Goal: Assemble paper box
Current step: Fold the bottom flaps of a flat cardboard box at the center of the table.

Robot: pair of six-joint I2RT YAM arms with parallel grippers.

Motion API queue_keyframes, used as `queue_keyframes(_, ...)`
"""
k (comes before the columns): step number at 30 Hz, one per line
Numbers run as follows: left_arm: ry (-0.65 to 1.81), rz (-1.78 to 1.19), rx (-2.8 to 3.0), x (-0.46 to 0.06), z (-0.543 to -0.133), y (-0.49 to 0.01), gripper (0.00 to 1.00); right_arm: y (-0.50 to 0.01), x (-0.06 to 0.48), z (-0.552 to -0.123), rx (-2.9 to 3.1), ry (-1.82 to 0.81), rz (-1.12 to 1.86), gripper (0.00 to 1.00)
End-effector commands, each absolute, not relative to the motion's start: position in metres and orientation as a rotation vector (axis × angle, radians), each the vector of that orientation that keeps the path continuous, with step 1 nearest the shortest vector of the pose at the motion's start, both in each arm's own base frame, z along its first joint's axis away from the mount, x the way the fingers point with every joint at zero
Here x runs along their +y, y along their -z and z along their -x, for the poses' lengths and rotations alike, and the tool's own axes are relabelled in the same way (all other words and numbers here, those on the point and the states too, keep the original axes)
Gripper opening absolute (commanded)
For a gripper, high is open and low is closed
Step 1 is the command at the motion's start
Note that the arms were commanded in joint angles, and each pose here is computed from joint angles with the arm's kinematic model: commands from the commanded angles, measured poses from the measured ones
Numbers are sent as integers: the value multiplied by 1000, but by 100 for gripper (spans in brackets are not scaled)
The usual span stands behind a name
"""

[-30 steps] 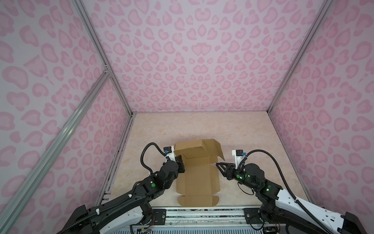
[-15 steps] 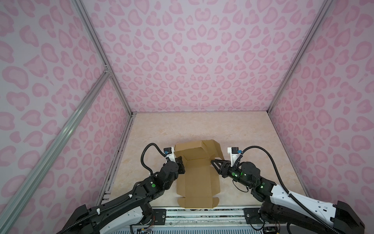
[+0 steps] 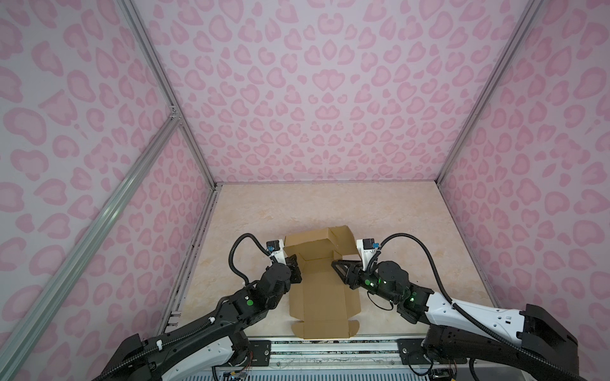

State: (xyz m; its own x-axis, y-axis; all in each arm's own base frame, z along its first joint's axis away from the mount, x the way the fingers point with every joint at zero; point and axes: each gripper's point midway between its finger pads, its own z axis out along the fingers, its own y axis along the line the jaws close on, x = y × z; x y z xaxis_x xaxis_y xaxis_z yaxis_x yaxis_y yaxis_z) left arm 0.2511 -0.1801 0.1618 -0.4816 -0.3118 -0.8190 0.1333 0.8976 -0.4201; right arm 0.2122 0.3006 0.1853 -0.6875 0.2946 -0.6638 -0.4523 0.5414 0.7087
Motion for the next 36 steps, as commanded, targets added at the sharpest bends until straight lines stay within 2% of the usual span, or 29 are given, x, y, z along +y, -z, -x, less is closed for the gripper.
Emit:
queue_keyframes(1, 554, 152, 1984, -180, -252, -167, 2, -186, 307, -215, 1984, -1206, 135, 43)
queue_keyframes(7, 516, 149, 1992, -175, -252, -161, 2, -195, 298, -212, 1970, -1180, 143, 44)
queue_keyframes(15, 429, 74, 2004, -172, -256, -157, 3, -246, 260, -193, 1916, -1083, 234, 46)
queue_keyframes(20, 458, -4, 1995, -178, -256, -162, 3, -266, 211, -197, 1956, -854, 190, 47)
queue_keyframes(23, 483, -40, 2001, -182, -255, -164, 3, -262, 180, -209, 2008, -739, 111, 48)
queue_keyframes(28, 586, -145, 2003, -199, -245, -169, 3, -242, 151, -234, 2088, -772, -38, 48)
queue_keyframes(36, 666, -240, 2014, -212, -234, -170, 3, -216, 176, -251, 2134, -968, -39, 47)
